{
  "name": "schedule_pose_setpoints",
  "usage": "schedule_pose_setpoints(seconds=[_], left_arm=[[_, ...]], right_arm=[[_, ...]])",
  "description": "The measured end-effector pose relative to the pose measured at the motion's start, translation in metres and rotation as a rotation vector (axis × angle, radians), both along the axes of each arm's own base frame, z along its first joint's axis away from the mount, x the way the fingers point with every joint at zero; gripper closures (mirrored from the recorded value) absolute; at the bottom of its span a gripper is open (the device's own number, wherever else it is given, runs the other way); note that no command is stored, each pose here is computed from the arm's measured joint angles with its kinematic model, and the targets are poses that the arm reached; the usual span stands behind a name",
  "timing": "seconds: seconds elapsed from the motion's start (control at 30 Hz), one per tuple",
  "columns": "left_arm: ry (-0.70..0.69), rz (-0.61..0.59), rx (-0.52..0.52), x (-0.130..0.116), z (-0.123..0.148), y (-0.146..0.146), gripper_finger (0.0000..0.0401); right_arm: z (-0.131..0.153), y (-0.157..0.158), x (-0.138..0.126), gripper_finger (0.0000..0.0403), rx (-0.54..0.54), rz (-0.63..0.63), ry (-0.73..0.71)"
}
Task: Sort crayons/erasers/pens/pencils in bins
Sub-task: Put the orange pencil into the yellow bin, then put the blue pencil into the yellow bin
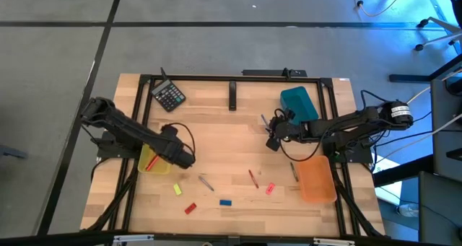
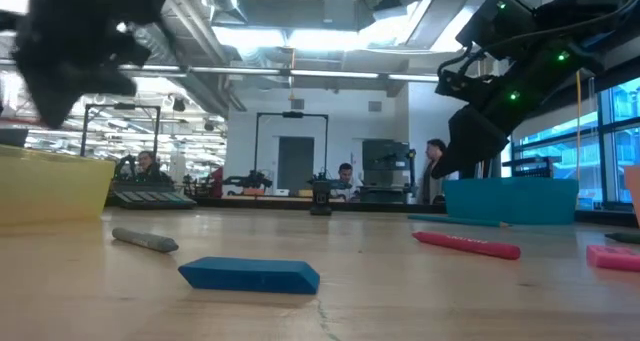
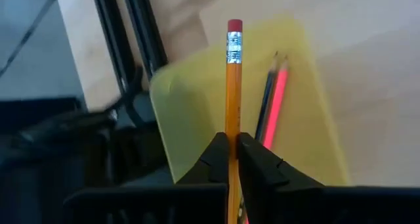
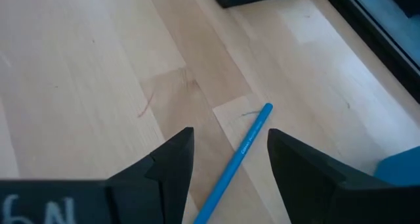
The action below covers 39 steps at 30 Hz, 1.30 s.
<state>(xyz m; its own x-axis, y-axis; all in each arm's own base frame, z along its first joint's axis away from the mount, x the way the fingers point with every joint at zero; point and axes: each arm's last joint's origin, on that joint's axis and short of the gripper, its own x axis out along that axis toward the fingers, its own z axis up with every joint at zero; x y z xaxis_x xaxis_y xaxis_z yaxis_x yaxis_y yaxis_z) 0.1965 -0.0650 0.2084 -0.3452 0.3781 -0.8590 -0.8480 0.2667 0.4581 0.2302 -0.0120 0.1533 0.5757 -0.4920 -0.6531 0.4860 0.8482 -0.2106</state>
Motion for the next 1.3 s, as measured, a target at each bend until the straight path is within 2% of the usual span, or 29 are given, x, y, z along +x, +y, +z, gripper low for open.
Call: schedule_pose_setpoints(seconds=[0.17,0.37,0.53,0.7,0.9,1.13,1.3], left_arm=[[-0.004,0.011,-0.016,-0.006,-0.020,0.001,0.0383],[-0.008,0.003,0.026,-0.008,-0.024,0.004,0.0344],[-0.024,-0.008,0.015,-0.004,-0.018,0.003,0.0305],[-0.059,-0.025,0.048,0.008,0.003,0.007,0.0287],[-0.249,-0.208,0.137,0.045,0.034,0.026,0.0287],[-0.544,-0.651,0.104,0.113,0.040,0.063,0.0286],[-0.704,-0.924,0.106,0.154,0.032,0.096,0.0286]], right_arm=[[0.002,0.000,0.002,0.0205,0.002,0.002,-0.025],[0.003,0.001,0.003,0.0205,0.020,0.020,-0.045],[0.003,0.001,0.004,0.0205,0.017,0.023,-0.050],[0.004,0.001,0.005,0.0205,0.014,0.026,-0.065],[0.005,0.001,0.005,0.0205,-0.001,0.040,-0.058],[0.005,0.001,0.002,0.0205,-0.018,0.058,-0.018],[0.015,0.001,-0.008,0.0205,-0.019,0.056,-0.005]])
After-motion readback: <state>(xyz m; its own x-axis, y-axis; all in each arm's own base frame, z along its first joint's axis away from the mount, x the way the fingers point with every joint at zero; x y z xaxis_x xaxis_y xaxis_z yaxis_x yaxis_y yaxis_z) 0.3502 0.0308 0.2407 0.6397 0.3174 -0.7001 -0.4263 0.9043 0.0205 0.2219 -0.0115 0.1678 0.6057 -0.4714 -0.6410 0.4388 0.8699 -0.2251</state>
